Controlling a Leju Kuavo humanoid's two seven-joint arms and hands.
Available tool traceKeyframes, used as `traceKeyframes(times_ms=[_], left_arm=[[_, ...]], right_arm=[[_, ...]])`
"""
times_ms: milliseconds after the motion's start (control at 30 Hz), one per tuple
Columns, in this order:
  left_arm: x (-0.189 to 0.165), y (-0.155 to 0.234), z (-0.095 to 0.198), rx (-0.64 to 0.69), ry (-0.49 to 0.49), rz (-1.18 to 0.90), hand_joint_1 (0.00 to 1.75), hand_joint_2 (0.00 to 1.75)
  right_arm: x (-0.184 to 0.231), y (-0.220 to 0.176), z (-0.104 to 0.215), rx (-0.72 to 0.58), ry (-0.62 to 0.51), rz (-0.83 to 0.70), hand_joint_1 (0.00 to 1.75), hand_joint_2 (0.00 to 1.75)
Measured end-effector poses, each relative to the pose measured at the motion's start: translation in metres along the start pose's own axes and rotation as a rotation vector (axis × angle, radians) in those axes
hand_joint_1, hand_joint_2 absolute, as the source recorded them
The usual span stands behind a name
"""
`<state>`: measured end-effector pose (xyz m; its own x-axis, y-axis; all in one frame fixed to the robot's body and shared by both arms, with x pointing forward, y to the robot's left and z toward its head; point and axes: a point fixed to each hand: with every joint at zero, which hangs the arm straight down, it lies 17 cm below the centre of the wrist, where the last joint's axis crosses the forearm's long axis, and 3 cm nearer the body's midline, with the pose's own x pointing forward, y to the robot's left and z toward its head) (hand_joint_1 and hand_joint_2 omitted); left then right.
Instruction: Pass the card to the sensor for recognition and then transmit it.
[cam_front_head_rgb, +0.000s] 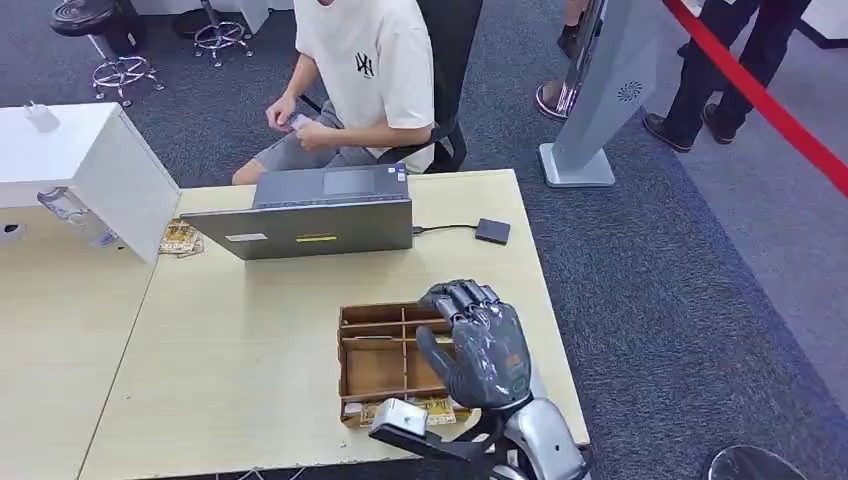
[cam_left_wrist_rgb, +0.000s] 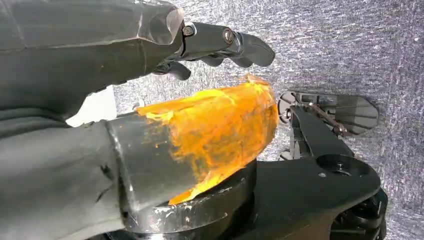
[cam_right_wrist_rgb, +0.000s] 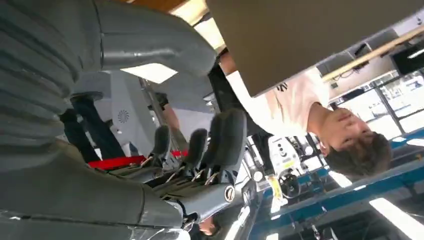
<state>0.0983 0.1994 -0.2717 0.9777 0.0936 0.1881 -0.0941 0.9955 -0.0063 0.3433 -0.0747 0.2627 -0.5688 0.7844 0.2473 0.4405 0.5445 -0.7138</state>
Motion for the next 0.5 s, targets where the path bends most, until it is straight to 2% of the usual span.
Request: traceKeyframes(times_ms=[33, 100, 133, 500], left_arm=[[0.000, 0.000, 0.000, 0.000, 0.000, 0.000, 0.00, 0.00], [0.000, 0.000, 0.000, 0.000, -0.001, 0.001, 0.00, 0.00], [0.000, 0.000, 0.000, 0.000, -0.001, 0.002, 0.00, 0.00], [0.001, 0.001, 0.000, 0.002, -0.002, 0.016, 0.00, 0.00]], right_arm=[[-0.001, 0.004, 0.002, 0.013, 0.002, 0.014, 0.80, 1.75], [-0.004, 0.012, 0.007, 0.033, 0.008, 0.032, 0.80, 1.75], [-0.005, 0.016, 0.010, 0.040, 0.013, 0.038, 0.72, 1.75], [-0.018, 0.044, 0.036, 0.127, 0.054, 0.055, 0.77, 1.75]])
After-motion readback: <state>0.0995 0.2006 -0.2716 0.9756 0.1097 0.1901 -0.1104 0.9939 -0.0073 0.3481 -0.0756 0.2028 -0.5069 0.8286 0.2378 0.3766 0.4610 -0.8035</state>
